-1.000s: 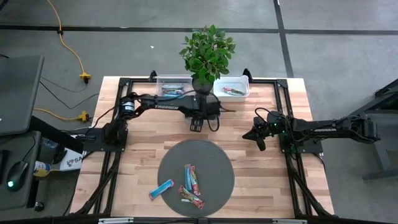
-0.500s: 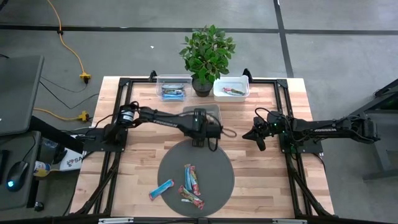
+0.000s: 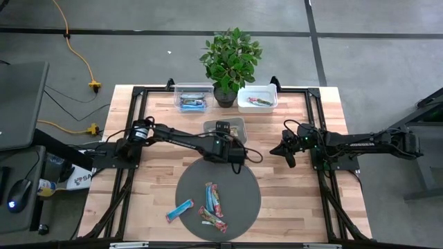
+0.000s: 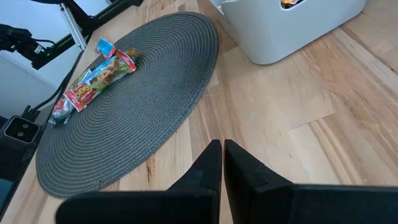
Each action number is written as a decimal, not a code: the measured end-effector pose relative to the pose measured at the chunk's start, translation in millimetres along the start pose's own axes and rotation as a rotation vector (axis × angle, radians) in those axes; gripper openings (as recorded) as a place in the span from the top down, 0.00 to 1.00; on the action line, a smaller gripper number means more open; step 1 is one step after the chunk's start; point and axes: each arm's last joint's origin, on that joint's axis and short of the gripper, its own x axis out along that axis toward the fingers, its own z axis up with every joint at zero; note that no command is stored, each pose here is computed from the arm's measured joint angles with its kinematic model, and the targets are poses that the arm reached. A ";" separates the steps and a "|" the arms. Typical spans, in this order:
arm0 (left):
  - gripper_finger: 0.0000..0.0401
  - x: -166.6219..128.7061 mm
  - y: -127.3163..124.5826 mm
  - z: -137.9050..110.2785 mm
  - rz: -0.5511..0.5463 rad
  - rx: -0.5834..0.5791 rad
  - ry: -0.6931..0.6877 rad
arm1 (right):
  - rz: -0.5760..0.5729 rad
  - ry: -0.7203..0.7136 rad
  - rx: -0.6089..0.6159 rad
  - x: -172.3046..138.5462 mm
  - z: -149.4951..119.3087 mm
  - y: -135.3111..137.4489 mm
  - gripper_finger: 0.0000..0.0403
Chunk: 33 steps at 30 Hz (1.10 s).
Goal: Pick and place Granola Bars by type
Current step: Put the orange granola bar into the gray bin
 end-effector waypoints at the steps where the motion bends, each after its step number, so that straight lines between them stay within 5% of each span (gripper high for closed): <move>1: 0.41 -0.1 -0.1 0.0 0.000 0.000 0.000 | 0.000 0.000 0.000 0.0 0.1 0.1 1.00; 11: 0.41 -42.3 39.6 14.8 -0.056 -0.169 -0.061 | 0.000 -0.001 0.000 0.0 0.1 0.1 1.00; 22: 0.41 -122.5 95.1 26.9 -0.656 -0.587 -0.194 | 0.001 -0.001 0.000 0.0 0.1 0.1 1.00; 26: 0.41 -145.9 92.4 21.3 -0.786 -0.674 -0.205 | 0.000 -0.001 0.000 0.0 0.1 0.1 1.00; 33: 0.41 -188.9 65.2 9.0 -0.812 -0.754 -0.168 | 0.001 -0.001 -0.001 0.0 0.2 0.1 1.00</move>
